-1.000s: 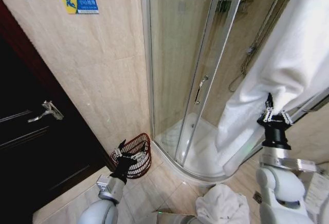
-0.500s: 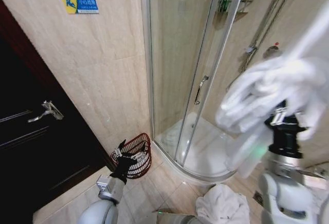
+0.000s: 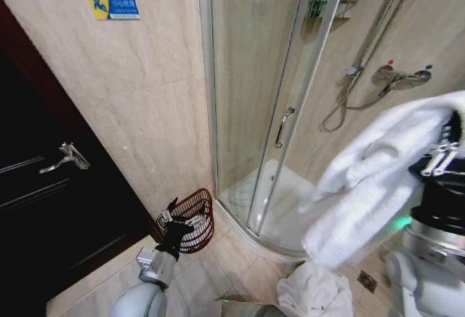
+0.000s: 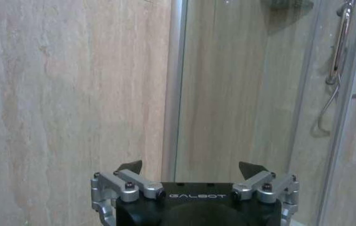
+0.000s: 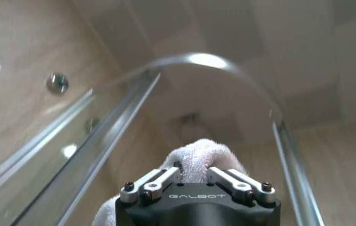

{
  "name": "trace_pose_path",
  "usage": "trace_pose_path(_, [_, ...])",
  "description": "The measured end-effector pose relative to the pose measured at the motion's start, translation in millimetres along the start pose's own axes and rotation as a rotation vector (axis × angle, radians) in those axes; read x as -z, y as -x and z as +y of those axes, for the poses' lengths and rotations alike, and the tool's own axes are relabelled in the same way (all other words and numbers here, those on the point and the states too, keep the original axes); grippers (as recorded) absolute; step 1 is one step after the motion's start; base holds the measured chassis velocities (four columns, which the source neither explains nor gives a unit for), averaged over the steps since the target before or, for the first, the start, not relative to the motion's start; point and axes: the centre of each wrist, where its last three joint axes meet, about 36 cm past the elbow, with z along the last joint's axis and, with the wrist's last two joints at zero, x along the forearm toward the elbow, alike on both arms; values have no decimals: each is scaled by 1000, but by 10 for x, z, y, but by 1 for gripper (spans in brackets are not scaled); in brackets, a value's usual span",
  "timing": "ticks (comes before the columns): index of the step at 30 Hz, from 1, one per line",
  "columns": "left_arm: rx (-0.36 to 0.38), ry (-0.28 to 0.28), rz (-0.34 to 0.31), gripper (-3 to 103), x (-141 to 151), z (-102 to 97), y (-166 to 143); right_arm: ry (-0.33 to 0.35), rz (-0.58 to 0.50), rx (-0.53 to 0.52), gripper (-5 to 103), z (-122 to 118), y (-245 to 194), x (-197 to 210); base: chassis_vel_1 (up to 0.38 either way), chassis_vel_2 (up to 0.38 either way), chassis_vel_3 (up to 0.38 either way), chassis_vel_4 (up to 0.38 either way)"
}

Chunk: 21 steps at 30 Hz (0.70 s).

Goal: Discard the used towel into the hamper.

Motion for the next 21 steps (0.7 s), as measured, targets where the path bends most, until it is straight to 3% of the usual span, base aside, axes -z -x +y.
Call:
trace_pose_path(6, [0, 0, 0, 100, 0, 0, 0, -2, -67, 22, 5, -215, 214, 87, 0, 0, 0, 0])
trace_pose_path(16, [0, 0, 0, 100, 0, 0, 0, 62, -36, 14, 5, -187, 175, 76, 0, 0, 0, 0])
trace_pose_path(21, [0, 0, 0, 100, 0, 0, 0, 156, 106, -61, 5, -98, -41, 53, 0, 0, 0, 0])
